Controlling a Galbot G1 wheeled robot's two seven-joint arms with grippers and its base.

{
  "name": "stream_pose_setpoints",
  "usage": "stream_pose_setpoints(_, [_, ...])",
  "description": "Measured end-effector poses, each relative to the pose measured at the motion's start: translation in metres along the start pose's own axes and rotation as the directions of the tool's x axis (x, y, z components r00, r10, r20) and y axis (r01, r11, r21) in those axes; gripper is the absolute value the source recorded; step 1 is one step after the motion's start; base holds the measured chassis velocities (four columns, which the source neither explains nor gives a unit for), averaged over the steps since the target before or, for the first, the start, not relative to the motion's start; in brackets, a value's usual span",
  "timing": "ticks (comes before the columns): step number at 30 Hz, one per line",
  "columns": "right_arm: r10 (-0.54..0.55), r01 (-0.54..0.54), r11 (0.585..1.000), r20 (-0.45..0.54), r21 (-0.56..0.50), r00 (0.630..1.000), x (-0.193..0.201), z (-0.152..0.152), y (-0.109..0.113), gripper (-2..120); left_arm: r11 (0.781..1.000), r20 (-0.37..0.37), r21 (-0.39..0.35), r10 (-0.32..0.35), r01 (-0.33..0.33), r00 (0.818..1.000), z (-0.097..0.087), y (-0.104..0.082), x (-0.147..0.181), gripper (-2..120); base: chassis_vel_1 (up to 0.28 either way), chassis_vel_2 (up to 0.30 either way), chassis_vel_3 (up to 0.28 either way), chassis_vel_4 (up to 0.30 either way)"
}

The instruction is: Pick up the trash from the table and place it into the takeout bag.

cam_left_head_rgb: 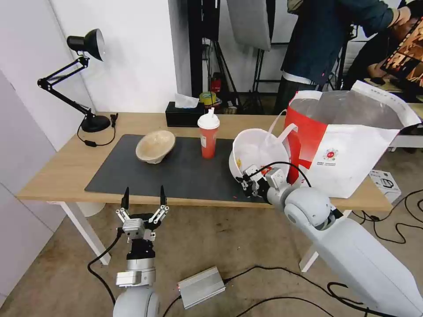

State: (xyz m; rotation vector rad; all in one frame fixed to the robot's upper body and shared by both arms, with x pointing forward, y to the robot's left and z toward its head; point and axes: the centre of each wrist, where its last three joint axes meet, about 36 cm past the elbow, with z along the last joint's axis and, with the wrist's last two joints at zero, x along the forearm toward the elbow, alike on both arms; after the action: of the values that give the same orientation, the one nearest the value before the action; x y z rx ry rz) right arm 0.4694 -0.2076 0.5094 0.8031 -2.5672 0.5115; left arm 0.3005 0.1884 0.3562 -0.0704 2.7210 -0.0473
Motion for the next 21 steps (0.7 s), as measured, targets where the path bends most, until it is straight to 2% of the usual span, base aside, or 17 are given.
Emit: stream_pose_setpoints(21, [-0.025,0.020,0.998,0.087,0.051,0.996,0.017,-0.017,0.010,0,1.000,0.001,0.001,0.000,0.000,1.000,-0.001,0.000,0.001,100,0.000,0.000,0.000,0.000])
